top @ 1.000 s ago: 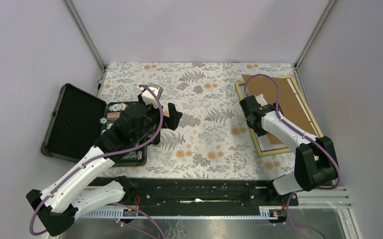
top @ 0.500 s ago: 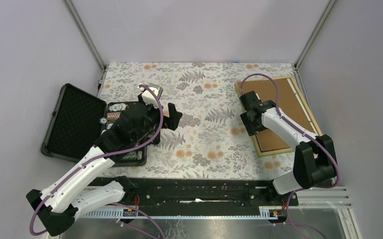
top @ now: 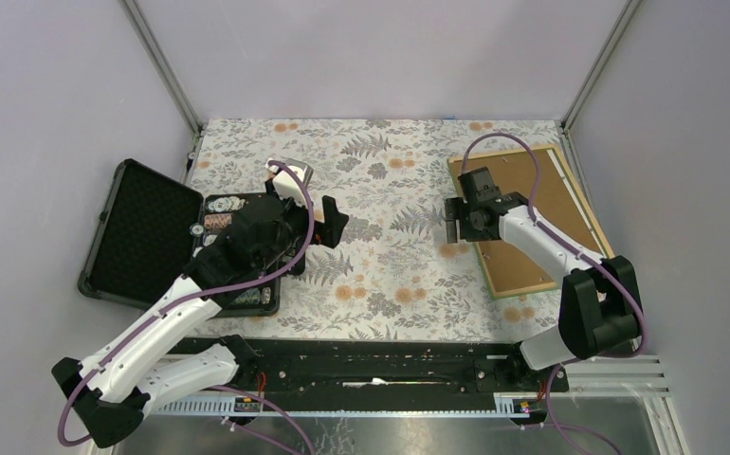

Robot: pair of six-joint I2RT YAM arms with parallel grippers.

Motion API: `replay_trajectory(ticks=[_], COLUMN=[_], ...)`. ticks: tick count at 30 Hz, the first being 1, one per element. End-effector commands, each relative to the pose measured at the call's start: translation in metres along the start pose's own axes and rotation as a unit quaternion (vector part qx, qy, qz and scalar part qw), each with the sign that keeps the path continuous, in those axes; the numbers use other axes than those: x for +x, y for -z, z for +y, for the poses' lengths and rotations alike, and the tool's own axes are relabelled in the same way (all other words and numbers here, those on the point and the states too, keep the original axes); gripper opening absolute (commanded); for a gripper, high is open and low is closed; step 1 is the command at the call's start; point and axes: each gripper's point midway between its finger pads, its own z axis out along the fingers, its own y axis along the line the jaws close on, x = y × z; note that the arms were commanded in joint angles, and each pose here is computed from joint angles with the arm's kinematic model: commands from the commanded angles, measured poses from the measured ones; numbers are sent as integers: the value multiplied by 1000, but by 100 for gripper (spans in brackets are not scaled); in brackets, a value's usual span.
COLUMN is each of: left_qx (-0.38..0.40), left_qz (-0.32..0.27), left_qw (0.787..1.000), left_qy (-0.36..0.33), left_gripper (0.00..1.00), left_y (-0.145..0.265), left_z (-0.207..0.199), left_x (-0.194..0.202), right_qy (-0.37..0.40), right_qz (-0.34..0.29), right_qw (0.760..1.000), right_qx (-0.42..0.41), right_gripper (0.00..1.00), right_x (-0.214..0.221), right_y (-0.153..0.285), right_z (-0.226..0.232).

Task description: Put the photo into the frame

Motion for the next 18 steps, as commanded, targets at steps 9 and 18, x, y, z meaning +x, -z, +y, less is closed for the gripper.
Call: replay_trajectory(ticks=[9, 18], left_qx=[-3, -4], left_qz=[-23, -22], left_qw=[1000, 1000], left_qy=[-5, -6], left_gripper=[99, 99], left_y=[-3, -4], left_z=[0, 0], left_x=[-11, -11], right_qy=[-65, -58], right_qz=[6, 17], right_qw=[998, 998], right_qx=[-23, -5], right_gripper=[75, 72], right_x=[0, 5], right_y=[-38, -55], right_z=[15, 11])
